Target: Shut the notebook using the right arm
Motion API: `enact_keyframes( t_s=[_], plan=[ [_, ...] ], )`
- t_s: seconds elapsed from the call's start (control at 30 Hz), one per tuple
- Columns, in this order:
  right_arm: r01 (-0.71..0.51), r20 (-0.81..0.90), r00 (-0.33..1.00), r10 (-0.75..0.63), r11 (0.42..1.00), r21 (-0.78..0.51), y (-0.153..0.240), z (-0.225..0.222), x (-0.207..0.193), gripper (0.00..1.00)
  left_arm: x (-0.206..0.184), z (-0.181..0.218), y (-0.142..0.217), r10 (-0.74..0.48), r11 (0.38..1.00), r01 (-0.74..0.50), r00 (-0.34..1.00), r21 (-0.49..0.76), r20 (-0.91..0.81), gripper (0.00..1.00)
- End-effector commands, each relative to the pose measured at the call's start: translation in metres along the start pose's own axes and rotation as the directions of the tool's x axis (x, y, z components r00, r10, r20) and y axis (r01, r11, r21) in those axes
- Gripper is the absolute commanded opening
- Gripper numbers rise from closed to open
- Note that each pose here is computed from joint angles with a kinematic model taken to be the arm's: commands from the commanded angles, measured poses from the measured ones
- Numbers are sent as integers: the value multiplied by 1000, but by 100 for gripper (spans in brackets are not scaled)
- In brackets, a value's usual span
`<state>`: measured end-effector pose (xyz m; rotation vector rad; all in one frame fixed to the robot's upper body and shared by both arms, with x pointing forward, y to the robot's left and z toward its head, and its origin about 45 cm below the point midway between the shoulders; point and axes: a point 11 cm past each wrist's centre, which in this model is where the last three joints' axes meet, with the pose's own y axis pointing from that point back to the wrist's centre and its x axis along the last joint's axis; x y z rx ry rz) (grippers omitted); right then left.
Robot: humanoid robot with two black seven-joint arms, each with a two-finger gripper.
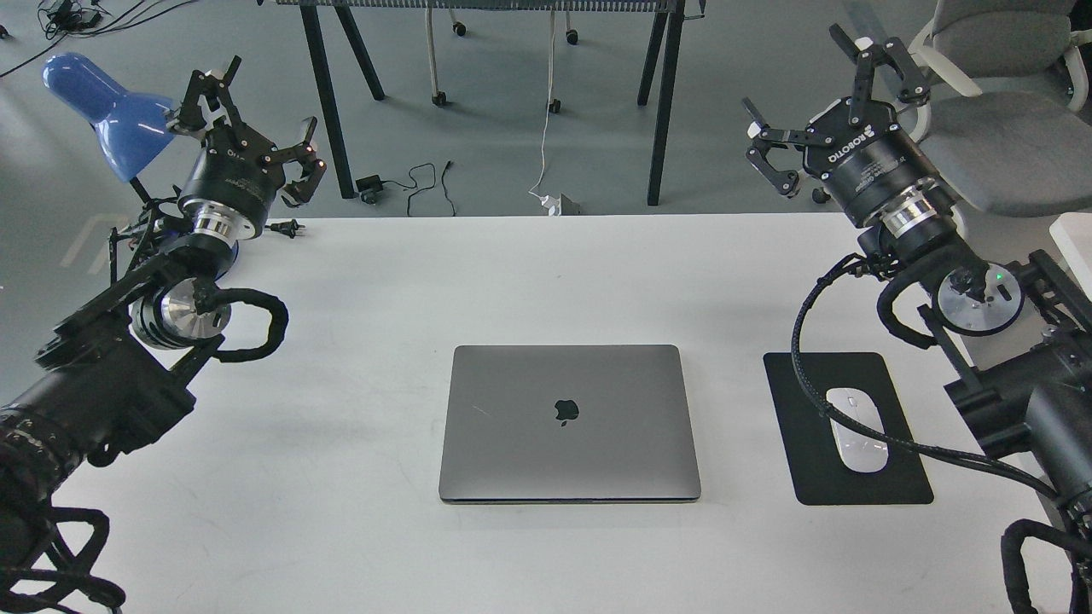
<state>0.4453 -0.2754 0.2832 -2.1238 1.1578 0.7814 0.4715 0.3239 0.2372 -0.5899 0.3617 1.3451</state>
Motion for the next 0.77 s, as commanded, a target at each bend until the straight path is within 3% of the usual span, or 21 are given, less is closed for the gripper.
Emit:
enact_keyframes(
  t_s=[0.0, 0.73],
  plan=[
    [-9, 3, 1000, 9, 1000, 0, 2, 2, 3, 100, 0, 0, 0, 0, 1000, 0, 1000, 0, -1, 100],
    [-22, 1, 1000, 22, 1000, -3, 2, 3, 7, 100, 0, 0, 0, 0, 1000, 0, 1000, 0, 1, 100]
  ],
)
